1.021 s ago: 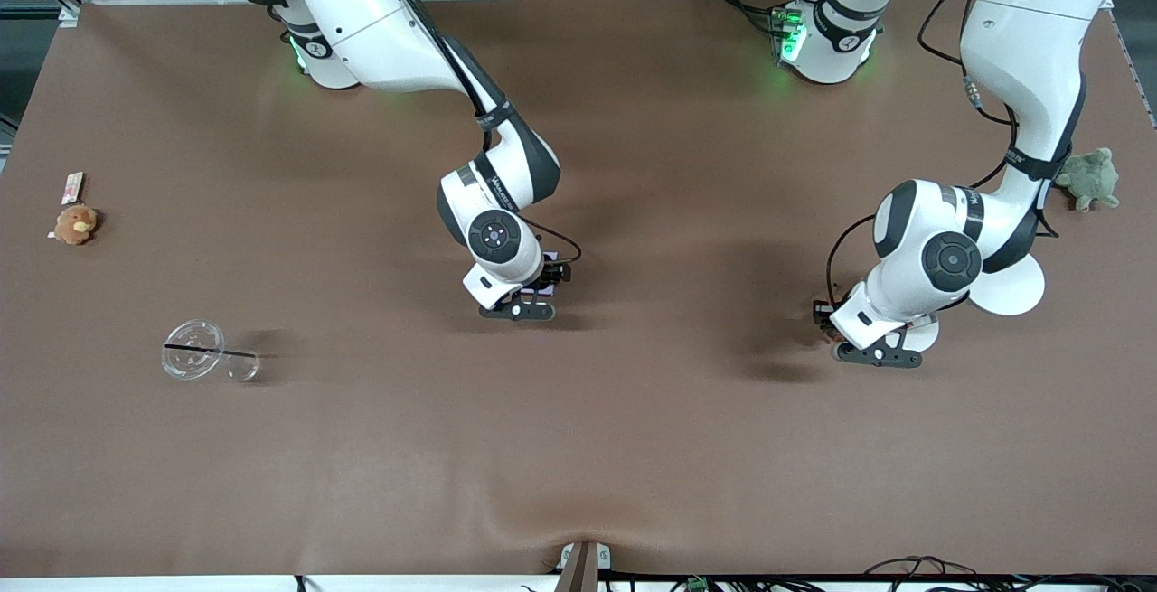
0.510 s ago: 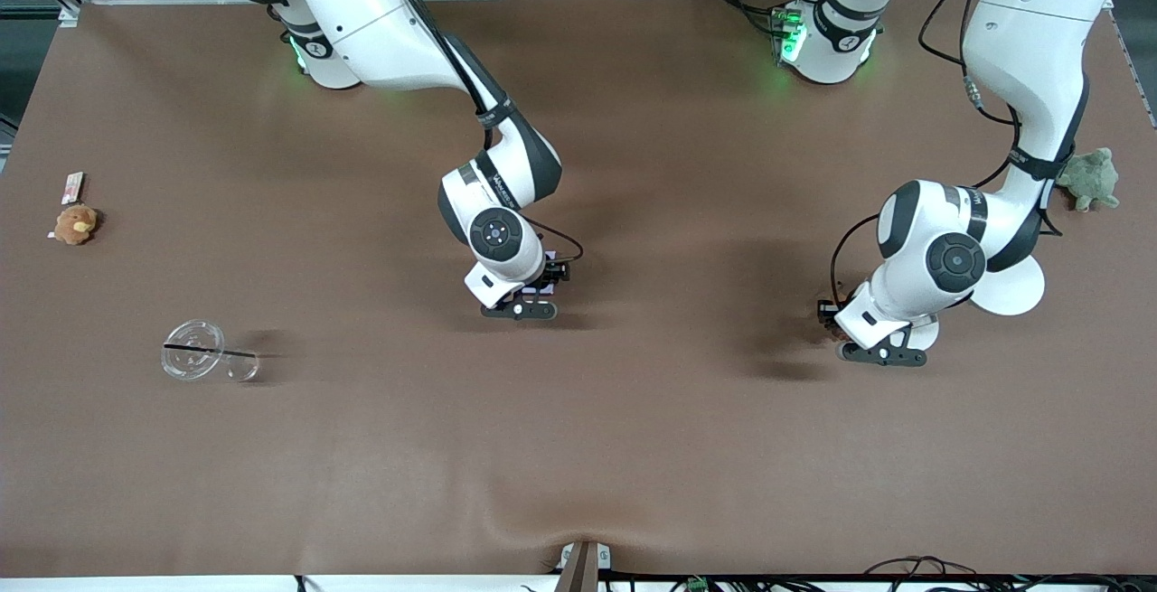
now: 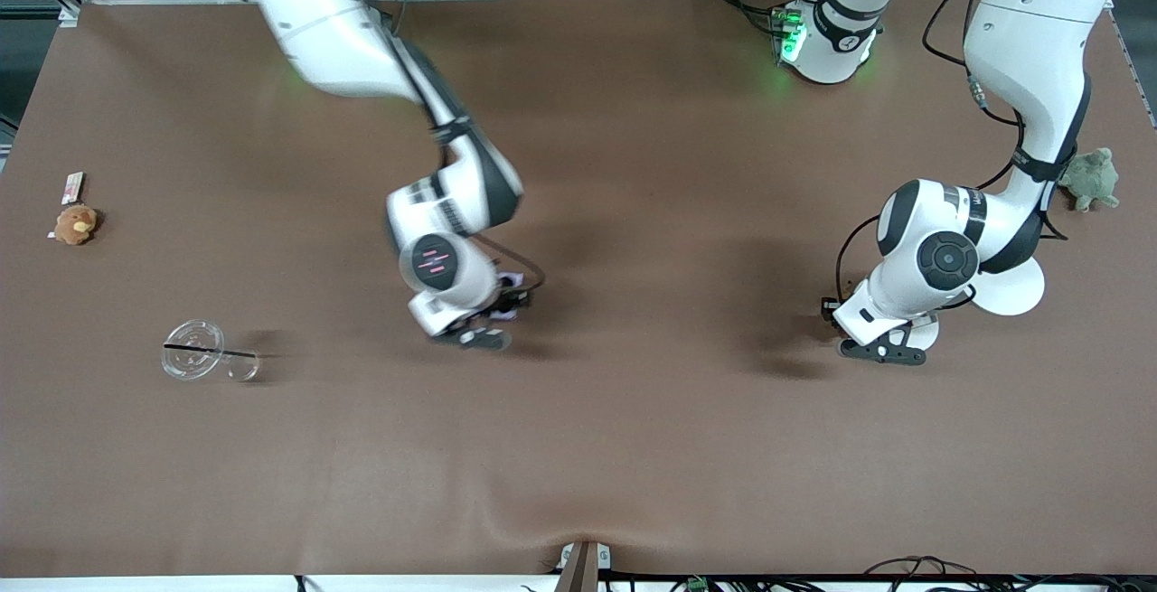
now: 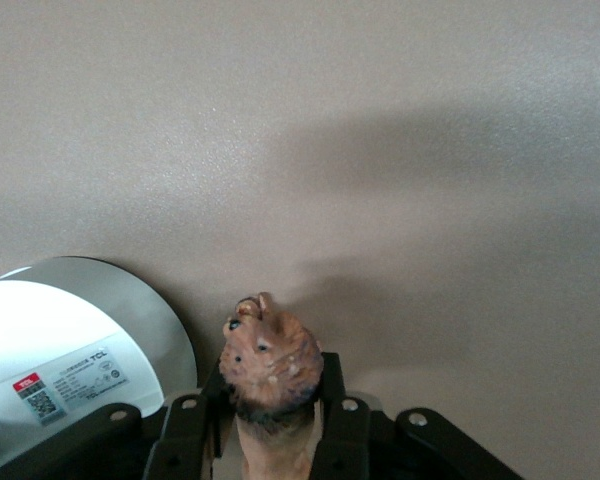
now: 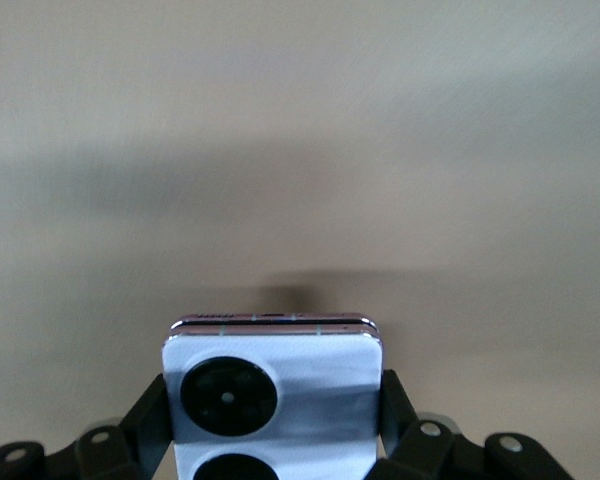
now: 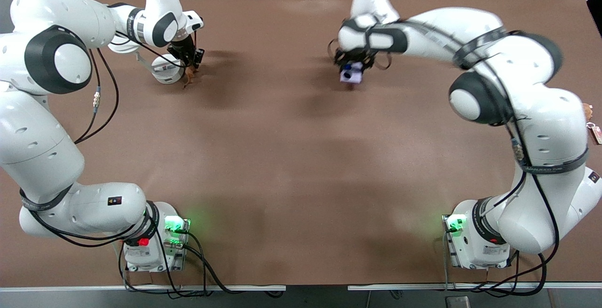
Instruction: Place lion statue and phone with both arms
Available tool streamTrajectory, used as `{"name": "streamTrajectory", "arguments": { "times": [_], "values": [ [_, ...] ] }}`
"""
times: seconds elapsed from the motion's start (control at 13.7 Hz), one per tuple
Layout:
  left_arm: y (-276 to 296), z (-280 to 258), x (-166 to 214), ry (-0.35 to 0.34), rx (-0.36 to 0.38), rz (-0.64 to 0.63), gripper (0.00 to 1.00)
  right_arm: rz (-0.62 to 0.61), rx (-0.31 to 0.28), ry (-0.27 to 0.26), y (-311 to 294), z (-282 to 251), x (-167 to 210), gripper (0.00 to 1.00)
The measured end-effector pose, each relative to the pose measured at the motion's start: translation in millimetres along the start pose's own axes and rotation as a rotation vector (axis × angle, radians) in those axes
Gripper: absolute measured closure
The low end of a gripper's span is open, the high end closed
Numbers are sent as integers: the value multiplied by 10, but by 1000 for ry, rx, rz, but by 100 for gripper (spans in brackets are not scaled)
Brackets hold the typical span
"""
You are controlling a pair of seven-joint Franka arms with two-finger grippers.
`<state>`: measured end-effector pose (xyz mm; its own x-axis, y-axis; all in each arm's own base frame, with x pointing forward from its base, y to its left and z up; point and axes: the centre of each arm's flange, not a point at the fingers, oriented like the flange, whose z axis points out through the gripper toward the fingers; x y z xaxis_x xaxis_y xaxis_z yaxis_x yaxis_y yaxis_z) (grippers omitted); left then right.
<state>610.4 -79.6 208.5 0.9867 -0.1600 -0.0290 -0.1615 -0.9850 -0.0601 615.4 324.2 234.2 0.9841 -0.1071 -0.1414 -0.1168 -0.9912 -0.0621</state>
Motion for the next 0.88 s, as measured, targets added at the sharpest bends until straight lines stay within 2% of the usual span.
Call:
{"name": "streamTrajectory", "arguments": {
  "times": [0.22,0.36,0.58,0.73,0.88],
  "values": [
    [-2,21,-7,-3,-1,0,63,24,18,-1,781,-488,439,15],
    [-4,22,-7,-3,-1,-1,63,21,-10,21,1219,-628,658,15],
    [-82,37,-12,-6,-1,-14,39,-37,-47,32,1813,-675,867,15],
    [-142,33,-7,-4,-2,-23,16,-71,-63,24,2145,-632,960,15],
    [-134,-24,33,11,-2,-23,0,-85,-87,6,2368,-508,1014,15]
  ]
}}
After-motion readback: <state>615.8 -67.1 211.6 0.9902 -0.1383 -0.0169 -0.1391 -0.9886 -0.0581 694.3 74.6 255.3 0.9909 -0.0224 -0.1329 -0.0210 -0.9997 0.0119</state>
